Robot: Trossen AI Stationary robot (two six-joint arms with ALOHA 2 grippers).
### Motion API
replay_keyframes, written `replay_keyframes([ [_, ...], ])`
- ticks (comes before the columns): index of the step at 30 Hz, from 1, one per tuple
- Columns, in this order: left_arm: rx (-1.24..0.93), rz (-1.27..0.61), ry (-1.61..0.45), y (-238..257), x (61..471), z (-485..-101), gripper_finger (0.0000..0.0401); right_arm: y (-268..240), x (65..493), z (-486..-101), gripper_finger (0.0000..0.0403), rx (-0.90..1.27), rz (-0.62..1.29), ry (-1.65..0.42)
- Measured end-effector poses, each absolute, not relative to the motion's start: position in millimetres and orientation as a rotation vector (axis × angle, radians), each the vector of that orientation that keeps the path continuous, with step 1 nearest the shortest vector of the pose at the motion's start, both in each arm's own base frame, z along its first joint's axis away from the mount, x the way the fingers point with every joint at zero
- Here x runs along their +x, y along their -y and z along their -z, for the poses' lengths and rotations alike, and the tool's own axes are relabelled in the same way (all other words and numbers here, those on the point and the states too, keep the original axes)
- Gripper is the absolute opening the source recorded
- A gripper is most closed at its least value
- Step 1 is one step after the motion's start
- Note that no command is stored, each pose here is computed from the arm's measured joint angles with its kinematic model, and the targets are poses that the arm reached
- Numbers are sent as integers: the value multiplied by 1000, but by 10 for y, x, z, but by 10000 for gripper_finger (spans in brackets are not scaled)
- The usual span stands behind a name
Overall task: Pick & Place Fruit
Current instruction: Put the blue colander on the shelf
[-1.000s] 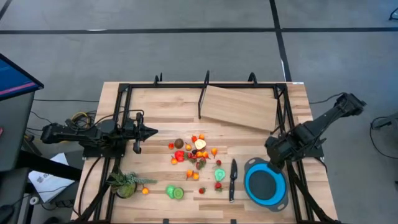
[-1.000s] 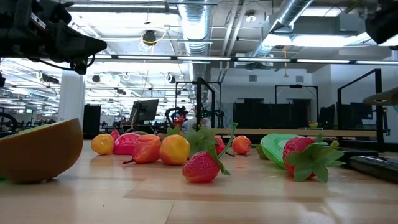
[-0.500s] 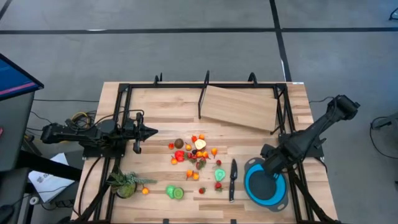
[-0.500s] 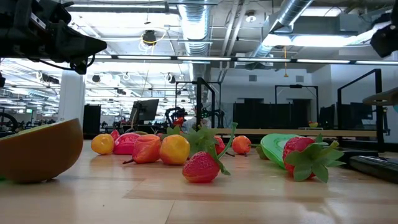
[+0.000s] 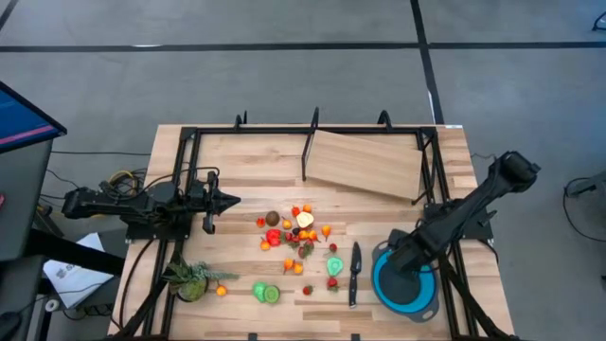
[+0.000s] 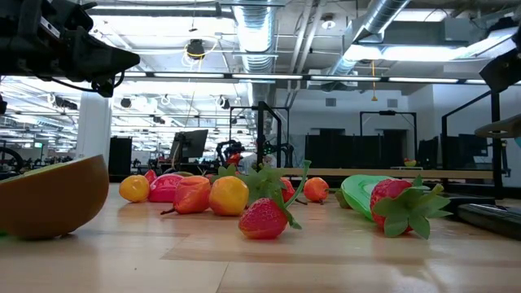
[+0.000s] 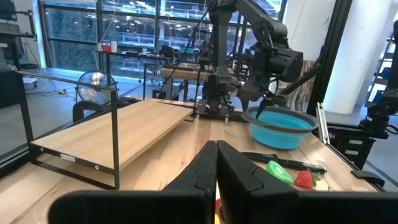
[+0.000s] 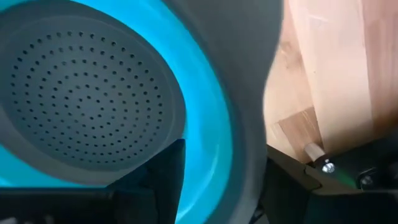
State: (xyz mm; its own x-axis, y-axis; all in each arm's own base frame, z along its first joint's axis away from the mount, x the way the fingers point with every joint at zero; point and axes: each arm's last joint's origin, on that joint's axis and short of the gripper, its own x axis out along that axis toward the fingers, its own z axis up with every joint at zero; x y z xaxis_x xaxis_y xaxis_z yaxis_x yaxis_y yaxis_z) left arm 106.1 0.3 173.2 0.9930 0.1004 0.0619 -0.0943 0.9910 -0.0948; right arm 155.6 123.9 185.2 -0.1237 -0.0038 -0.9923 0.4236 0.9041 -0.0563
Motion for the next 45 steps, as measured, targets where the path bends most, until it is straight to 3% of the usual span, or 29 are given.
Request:
replay_keyframes([
  [13, -92, -97, 67, -3, 1061, -1733, 1, -1274, 1558, -1835, 16, 270, 382, -1615],
  [27, -92, -97, 66, -3, 1062, -1732, 1, -1295, 1534, -1877, 16, 282, 359, -1590],
  [45, -92, -98, 67, -3, 1062, -1732, 1, -1184, 1533, -2425, 10, 289, 353, -1516],
])
